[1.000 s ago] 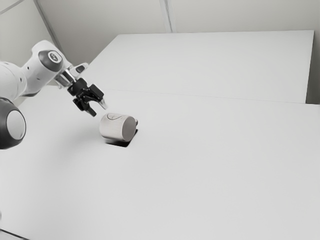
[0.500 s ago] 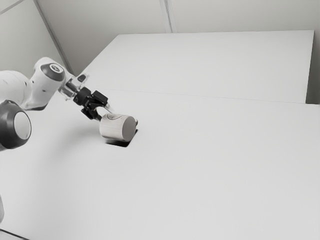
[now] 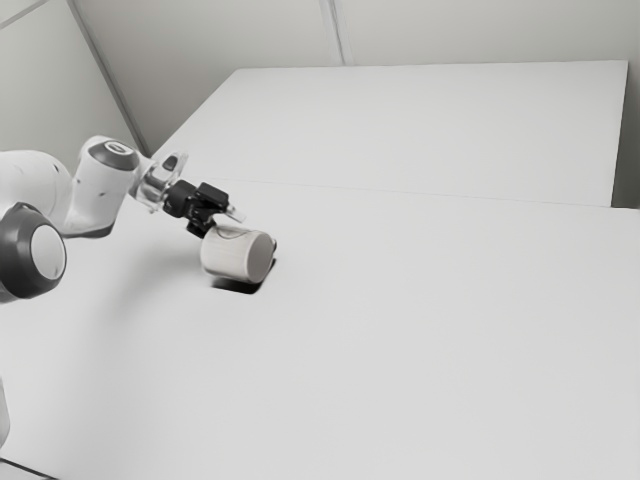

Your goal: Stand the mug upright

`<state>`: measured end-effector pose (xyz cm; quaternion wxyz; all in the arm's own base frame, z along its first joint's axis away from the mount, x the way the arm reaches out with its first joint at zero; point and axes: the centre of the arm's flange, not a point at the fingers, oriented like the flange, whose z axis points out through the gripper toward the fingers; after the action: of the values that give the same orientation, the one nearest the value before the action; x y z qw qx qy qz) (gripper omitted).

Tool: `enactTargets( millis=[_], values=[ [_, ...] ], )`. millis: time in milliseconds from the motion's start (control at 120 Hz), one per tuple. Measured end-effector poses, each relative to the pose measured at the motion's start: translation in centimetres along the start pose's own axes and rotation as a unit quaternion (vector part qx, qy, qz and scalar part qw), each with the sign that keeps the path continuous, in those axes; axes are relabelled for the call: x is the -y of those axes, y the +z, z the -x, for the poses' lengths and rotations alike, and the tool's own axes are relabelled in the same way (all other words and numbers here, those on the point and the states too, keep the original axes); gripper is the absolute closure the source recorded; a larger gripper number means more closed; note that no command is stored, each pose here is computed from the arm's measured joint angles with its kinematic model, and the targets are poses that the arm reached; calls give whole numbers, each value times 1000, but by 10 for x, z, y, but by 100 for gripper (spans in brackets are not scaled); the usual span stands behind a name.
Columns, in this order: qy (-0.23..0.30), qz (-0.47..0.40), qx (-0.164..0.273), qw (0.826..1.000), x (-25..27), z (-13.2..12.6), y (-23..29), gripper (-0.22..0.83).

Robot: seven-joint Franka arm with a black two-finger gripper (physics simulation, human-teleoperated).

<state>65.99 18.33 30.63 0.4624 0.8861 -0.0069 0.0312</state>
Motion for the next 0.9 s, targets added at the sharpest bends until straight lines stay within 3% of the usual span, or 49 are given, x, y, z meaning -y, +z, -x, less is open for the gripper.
enactTargets(
  millis=[150,242,442,642,900],
  values=[
    [11,11,-5,1000,-3,-2,3,43],
    [19,12,-5,1000,-6,-3,4,56],
    [42,14,-5,999,-25,-6,6,71],
    [85,0,-5,996,-91,1,0,75],
    [164,-150,74,972,-207,25,17,78]
  ],
)
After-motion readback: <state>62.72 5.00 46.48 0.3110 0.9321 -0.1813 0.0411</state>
